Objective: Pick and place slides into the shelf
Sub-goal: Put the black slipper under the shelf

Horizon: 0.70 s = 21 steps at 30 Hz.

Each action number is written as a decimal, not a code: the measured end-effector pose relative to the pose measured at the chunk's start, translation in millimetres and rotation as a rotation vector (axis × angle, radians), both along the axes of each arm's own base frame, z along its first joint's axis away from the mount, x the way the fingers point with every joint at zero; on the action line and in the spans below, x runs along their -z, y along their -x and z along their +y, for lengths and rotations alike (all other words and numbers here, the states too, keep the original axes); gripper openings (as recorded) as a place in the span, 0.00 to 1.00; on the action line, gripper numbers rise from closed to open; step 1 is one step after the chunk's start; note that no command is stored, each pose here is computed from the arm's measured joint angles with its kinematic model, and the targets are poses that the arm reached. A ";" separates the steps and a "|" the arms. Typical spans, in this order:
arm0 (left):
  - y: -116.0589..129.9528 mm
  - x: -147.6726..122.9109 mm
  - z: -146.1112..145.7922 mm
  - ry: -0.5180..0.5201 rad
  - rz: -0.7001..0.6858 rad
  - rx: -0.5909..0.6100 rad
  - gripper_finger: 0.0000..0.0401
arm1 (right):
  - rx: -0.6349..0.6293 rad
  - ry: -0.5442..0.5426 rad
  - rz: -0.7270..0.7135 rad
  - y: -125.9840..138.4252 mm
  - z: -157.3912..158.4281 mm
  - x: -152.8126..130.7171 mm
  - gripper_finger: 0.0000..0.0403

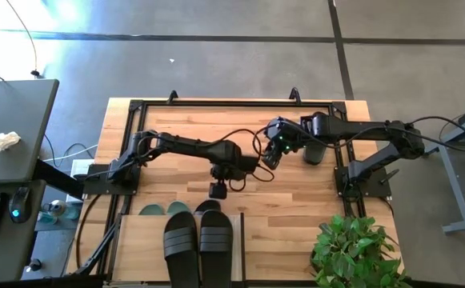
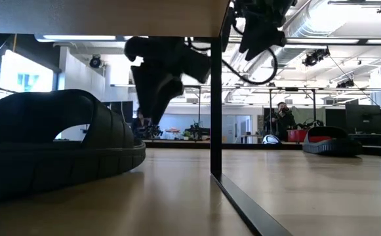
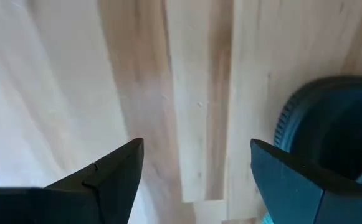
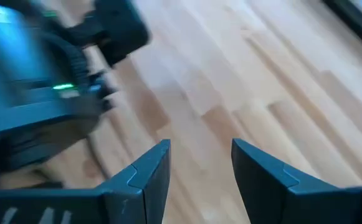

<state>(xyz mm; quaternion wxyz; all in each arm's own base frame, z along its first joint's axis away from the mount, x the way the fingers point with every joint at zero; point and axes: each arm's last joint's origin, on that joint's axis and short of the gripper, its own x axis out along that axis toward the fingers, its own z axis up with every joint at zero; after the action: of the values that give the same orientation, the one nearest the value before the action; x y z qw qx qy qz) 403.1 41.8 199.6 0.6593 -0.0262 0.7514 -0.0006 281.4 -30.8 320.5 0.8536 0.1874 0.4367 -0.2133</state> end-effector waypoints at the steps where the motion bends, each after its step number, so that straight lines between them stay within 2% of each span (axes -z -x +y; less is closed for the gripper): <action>1: -1.3 -2.8 0.4 -0.013 -0.010 0.000 0.69 | 0.018 0.012 0.009 0.9 -0.8 0.4 0.40; 8: -12.6 -22.4 2.2 -0.040 -0.110 -0.041 0.69 | 0.106 0.030 0.034 5.3 -6.7 1.2 0.40; 21: -17.7 -36.6 17.9 -0.035 -0.183 -0.120 0.69 | 0.259 0.209 0.000 21.5 -10.6 -14.2 0.40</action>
<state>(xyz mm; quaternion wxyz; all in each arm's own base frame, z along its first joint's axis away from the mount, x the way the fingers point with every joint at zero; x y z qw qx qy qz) 420.8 59.7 236.2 0.7244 -0.0593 0.6850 0.0495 259.9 -41.3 334.7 0.8338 0.1522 0.3844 -0.3659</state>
